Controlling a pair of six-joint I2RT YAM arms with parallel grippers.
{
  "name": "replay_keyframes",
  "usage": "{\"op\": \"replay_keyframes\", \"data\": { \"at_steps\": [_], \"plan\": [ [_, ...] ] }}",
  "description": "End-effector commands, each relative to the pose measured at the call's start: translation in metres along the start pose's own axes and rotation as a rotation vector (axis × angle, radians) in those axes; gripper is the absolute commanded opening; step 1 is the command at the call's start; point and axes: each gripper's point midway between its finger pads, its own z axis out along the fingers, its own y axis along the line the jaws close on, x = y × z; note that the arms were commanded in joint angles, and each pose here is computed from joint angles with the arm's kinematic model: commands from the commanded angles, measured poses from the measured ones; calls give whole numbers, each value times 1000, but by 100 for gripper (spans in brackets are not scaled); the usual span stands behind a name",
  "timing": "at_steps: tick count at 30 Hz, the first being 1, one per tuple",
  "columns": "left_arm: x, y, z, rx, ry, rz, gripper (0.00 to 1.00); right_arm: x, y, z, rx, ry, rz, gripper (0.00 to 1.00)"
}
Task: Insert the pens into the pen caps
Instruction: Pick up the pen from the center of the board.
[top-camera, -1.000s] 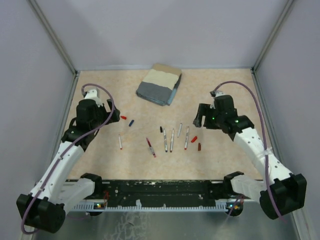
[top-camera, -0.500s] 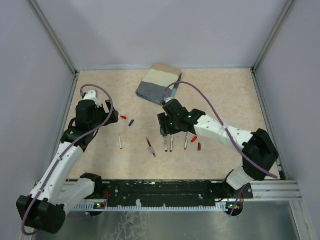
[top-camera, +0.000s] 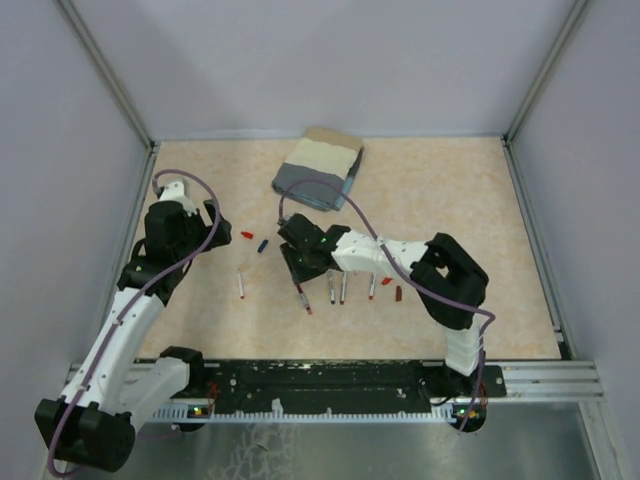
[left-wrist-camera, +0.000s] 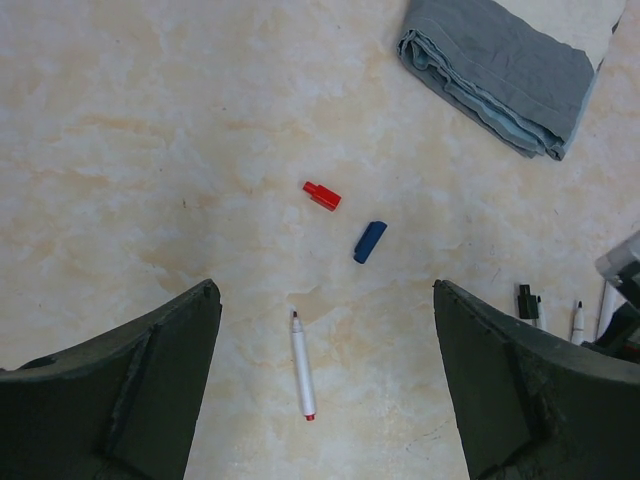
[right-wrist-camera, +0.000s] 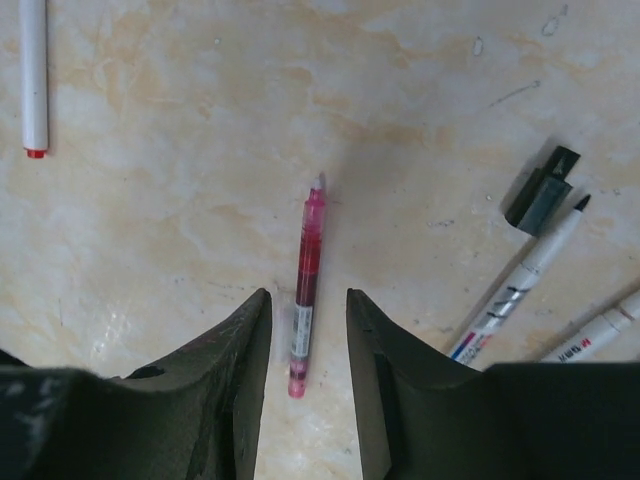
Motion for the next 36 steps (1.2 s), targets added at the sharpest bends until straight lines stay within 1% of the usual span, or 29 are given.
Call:
{"op": "replay_keyframes", "data": {
  "at_steps": [1, 15, 25, 30, 34, 36],
  "plan": [
    [-3, -2, -1, 23, -17, -5, 91, -22, 20, 10, -11, -51, -10, 36],
    [-3, -2, -2, 28, -18, -7, 92, -3, 5, 32, 91, 19, -52, 35],
    [-4, -1, -2, 28, -20, -8, 92, 15, 6, 44, 104, 75, -79, 28],
    [-4, -1, -2, 30, -20, -9, 92, 20, -2, 45, 143, 80, -71, 16],
    [-5, -4, -3, 48, -21, -10, 93, 12, -5, 35, 161, 42, -63, 8],
    [-4, -8, -3, 70, -20, -5, 94, 6, -7, 27, 176, 11, -59, 6]
  ]
}}
